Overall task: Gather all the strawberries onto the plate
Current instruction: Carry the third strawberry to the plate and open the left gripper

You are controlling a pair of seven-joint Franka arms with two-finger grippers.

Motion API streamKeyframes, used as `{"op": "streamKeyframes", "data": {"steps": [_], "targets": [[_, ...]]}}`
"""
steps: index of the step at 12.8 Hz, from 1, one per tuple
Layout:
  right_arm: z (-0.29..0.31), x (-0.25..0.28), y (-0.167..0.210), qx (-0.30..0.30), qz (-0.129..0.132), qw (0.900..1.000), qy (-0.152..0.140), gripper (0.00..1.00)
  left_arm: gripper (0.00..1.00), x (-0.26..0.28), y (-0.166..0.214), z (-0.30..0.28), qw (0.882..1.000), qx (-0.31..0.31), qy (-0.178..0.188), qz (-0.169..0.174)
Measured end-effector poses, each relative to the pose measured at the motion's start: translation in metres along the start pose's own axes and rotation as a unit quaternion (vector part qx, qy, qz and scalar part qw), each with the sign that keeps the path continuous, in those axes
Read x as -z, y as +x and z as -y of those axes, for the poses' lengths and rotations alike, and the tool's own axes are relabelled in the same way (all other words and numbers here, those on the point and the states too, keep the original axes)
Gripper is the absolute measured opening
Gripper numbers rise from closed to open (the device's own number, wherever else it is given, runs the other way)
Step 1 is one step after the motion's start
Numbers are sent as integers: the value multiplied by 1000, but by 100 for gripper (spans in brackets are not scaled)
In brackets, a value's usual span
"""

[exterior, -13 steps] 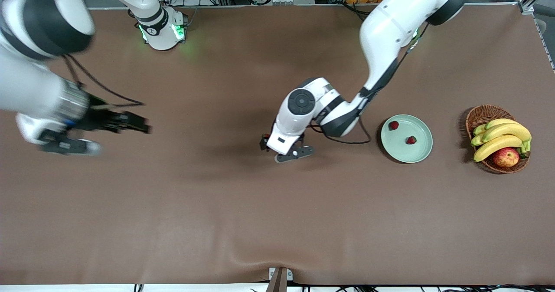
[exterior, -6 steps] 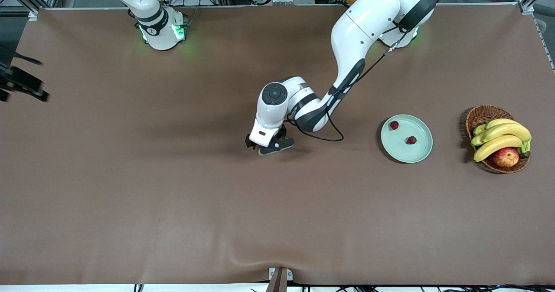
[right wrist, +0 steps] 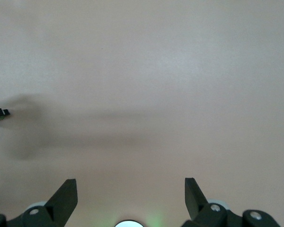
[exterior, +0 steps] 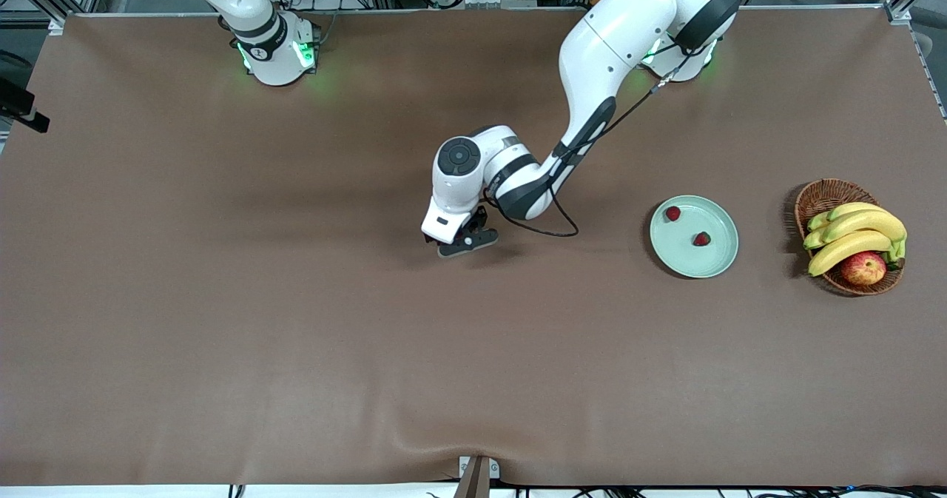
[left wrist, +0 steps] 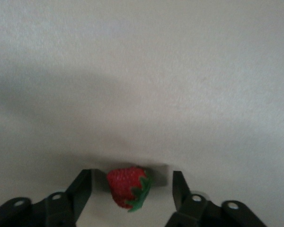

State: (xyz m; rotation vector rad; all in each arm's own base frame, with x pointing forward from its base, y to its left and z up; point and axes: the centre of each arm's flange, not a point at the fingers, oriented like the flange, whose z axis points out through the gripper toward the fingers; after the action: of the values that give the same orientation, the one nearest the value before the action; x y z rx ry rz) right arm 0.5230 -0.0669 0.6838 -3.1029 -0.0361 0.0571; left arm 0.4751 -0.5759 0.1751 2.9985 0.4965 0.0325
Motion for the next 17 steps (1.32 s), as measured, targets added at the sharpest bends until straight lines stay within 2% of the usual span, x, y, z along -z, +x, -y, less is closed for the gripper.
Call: {"op": "streamKeyframes", "data": {"steps": [3,5,7,9,13,15,17], "targets": [[27,2,-1,25,3,999,-28,100,38,1,0,2,1000,-4,9,1],[29,6,-4,27,2,999,-32,100,37,1,0,2,1000,-8,9,1],[29,7,-12,6,17,999,-30,100,37,2,3,2,1000,-6,10,0],[32,6,-16,-17,27,999,-30,100,37,16,22,9,999,6,31,-1],[39,6,-16,-16,27,999,-11,100,37,117,104,61,992,55,113,2],[40,5,-16,-15,29,999,-6,100,37,136,144,117,985,49,165,24],[39,3,-16,-17,32,999,-5,100,37,130,184,190,976,40,206,57]]}}
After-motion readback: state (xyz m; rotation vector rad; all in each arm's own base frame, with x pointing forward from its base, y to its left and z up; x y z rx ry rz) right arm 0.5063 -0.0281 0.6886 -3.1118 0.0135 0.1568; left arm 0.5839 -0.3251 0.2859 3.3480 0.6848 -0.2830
